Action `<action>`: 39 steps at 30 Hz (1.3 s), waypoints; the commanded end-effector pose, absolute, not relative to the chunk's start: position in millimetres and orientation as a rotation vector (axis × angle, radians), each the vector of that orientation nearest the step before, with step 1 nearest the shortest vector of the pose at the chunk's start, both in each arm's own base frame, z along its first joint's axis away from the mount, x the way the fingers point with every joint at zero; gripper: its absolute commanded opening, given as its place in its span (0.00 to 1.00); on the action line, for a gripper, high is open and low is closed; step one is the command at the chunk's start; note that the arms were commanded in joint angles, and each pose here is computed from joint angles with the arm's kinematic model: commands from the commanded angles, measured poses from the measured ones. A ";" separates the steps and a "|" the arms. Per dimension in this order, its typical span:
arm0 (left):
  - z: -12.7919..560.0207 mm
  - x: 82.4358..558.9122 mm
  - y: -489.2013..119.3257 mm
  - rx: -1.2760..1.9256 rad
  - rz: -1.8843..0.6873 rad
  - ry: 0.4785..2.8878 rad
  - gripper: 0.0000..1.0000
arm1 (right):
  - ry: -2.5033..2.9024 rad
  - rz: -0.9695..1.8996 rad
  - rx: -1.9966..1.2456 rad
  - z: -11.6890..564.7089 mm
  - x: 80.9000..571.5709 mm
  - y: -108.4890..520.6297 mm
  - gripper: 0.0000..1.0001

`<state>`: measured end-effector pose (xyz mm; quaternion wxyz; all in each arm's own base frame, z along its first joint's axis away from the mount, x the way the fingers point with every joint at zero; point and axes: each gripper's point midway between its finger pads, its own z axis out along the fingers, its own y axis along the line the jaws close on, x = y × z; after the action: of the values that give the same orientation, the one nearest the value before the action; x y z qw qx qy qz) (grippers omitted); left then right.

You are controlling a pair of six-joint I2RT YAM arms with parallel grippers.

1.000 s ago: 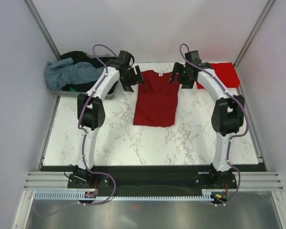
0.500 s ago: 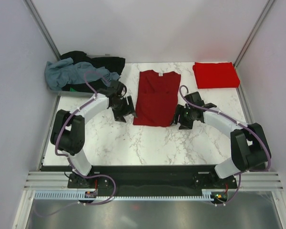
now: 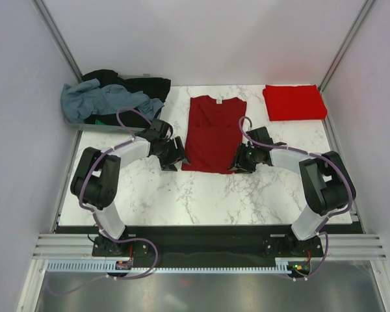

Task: Fold and stack the t-shirts
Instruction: Fold the tshirt

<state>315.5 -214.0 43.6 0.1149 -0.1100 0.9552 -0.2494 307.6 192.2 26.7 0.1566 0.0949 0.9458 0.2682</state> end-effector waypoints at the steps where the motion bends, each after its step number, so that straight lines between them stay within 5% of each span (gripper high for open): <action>1: 35.0 321.2 -225.8 -0.326 -0.798 2.775 0.72 | 2.649 0.800 0.253 29.5 323.6 191.3 0.42; 8: 12.4 324.7 -238.6 -0.353 -0.840 2.784 0.55 | 2.656 0.809 0.253 25.1 327.7 186.5 0.25; 12: 24.0 333.8 -246.0 -0.378 -0.855 2.730 0.07 | 2.658 0.830 0.248 25.8 330.6 188.4 0.08; 13: 29.6 336.3 -247.4 -0.378 -0.860 2.717 0.02 | 2.649 0.851 0.242 30.9 333.8 190.5 0.04; 26: 165.1 339.9 -215.4 -0.365 -0.728 2.509 0.02 | 2.552 0.393 0.061 165.6 363.4 125.8 0.00; 39: 99.5 241.4 -204.7 -0.492 -0.790 2.693 0.02 | 2.631 0.786 0.106 111.6 271.9 158.0 0.00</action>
<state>260.9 -216.8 102.3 0.1538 -0.1426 0.9350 -0.2862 276.6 152.9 101.4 0.1732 0.0356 0.9529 0.2463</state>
